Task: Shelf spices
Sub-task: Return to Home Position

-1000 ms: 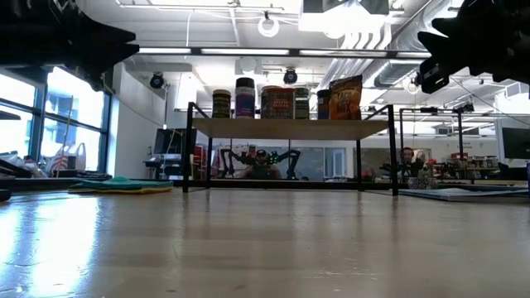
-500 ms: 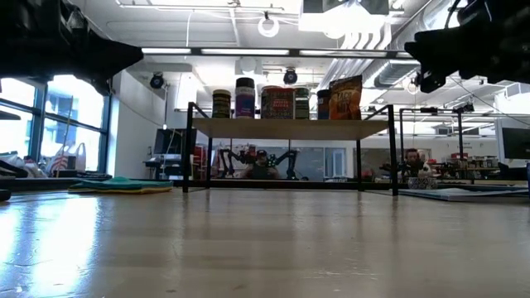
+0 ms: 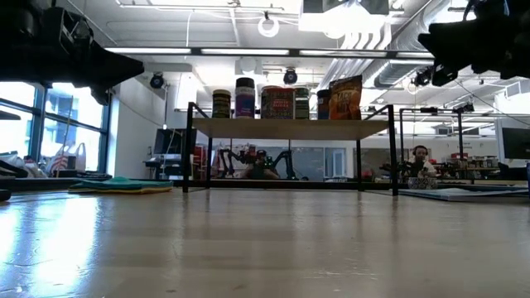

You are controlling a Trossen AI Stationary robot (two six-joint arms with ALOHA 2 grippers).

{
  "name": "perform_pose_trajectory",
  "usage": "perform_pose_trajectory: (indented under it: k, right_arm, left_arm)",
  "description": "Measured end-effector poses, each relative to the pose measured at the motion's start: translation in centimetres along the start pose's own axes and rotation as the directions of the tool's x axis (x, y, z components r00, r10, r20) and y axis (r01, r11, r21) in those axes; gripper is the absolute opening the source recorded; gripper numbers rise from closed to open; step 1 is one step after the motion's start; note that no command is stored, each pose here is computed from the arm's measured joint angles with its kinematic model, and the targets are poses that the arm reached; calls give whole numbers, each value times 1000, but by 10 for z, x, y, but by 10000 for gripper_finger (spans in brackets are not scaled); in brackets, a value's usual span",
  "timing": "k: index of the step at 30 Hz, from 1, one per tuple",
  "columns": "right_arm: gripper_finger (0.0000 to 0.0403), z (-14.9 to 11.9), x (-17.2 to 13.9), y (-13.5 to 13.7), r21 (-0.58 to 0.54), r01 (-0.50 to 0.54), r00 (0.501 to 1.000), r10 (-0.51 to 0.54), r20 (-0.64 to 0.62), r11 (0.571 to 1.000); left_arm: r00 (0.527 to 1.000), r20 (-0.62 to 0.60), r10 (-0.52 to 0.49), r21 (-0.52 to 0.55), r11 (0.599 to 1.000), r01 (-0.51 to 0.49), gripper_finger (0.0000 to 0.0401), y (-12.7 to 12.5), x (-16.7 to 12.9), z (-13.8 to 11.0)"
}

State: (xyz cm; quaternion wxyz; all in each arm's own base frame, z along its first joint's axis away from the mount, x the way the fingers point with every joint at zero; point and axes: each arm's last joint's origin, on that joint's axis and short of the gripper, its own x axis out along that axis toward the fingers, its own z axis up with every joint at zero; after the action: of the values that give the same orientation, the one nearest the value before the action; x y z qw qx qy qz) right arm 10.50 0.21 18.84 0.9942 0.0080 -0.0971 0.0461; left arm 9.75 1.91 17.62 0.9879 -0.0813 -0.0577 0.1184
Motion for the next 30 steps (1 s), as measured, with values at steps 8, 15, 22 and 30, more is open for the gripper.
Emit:
perform_pose_trajectory:
  k: [8, 15, 22, 30]
  right_arm:
    - [94, -7, -11, -1, 72, 54, 997, -49, -63, 996]
    - [94, -17, -12, -5, 69, 221, 964, -207, -170, 973]
    - [94, -18, -12, -4, 99, 178, 971, -158, -181, 979]
    - [94, -18, -12, -4, 94, 167, 972, -148, -183, 981]
  left_arm:
    - [1000, 0, 0, 6, 1000, 0, 30, 0, 0, 0]
    - [1000, -26, 4, 8, 1000, -3, 30, 0, 0, -3]
    - [998, -68, 11, 14, 1000, -10, 30, 1, 0, -7]
    - [994, -111, 16, 82, 997, -7, 30, 2, 0, -11]
